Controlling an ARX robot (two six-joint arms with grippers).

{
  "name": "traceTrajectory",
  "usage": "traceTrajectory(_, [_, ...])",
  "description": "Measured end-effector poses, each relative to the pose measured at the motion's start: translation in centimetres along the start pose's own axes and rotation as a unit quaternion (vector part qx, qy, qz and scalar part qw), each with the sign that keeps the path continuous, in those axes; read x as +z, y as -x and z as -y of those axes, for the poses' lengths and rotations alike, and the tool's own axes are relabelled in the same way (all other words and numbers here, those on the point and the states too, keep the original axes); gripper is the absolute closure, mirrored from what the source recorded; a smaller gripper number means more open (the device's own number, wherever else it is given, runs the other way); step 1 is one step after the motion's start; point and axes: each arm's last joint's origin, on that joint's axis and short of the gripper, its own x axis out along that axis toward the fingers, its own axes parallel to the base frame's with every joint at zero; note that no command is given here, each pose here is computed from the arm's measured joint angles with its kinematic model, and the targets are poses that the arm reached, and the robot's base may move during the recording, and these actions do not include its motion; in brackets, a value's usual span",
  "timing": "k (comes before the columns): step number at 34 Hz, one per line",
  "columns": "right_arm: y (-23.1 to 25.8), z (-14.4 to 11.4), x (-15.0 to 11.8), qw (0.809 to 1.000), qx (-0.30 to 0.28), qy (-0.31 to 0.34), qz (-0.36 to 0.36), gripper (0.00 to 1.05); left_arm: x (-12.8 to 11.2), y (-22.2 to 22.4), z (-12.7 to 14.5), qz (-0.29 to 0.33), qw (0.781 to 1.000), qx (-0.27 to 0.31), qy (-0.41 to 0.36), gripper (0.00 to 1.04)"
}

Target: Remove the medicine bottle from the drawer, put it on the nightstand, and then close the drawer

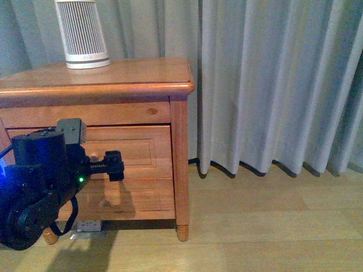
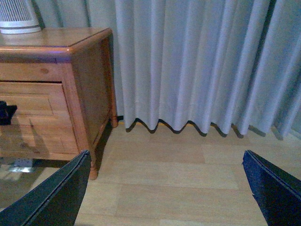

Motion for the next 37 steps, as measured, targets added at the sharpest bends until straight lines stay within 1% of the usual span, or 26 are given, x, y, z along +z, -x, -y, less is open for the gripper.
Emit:
traceTrajectory(12, [0.0, 0.0, 0.0, 1.0, 0.0, 0.0, 0.0, 0.07, -0.6, -2.1, -0.3, 0.01, 0.999, 0.003, -0.03, 0.07])
traceTrajectory(25, [0.0, 0.0, 0.0, 1.0, 0.0, 0.0, 0.0, 0.07, -0.7, -3.7, -1.7, 0.003, 0.999, 0.016, -0.04, 0.07])
traceTrajectory(26, [0.0, 0.0, 0.0, 1.0, 0.0, 0.0, 0.0, 0.07, -0.8, -3.7, -1.7, 0.001, 0.999, 0.014, -0.041, 0.09])
traceTrajectory(28, [0.0, 0.0, 0.0, 1.0, 0.0, 0.0, 0.0, 0.07, -0.8, -3.7, -1.7, 0.0, 0.999, 0.014, -0.041, 0.19])
traceTrajectory(29, [0.0, 0.0, 0.0, 1.0, 0.0, 0.0, 0.0, 0.07, -0.8, -3.7, -1.7, 0.0, 0.999, 0.014, -0.04, 0.26])
traceTrajectory(31, [0.0, 0.0, 0.0, 1.0, 0.0, 0.0, 0.0, 0.07, -0.9, -3.8, -1.7, 0.0, 0.999, 0.014, -0.04, 0.33])
traceTrajectory(32, [0.0, 0.0, 0.0, 1.0, 0.0, 0.0, 0.0, 0.07, -1.0, -3.8, -1.7, -0.001, 0.999, 0.015, -0.04, 0.4])
traceTrajectory(34, [0.0, 0.0, 0.0, 1.0, 0.0, 0.0, 0.0, 0.07, -1.2, -3.8, -1.7, -0.003, 0.999, 0.015, -0.04, 0.5])
traceTrajectory(37, [0.0, 0.0, 0.0, 1.0, 0.0, 0.0, 0.0, 0.07, -1.3, -3.8, -1.7, -0.004, 0.999, 0.015, -0.04, 0.61])
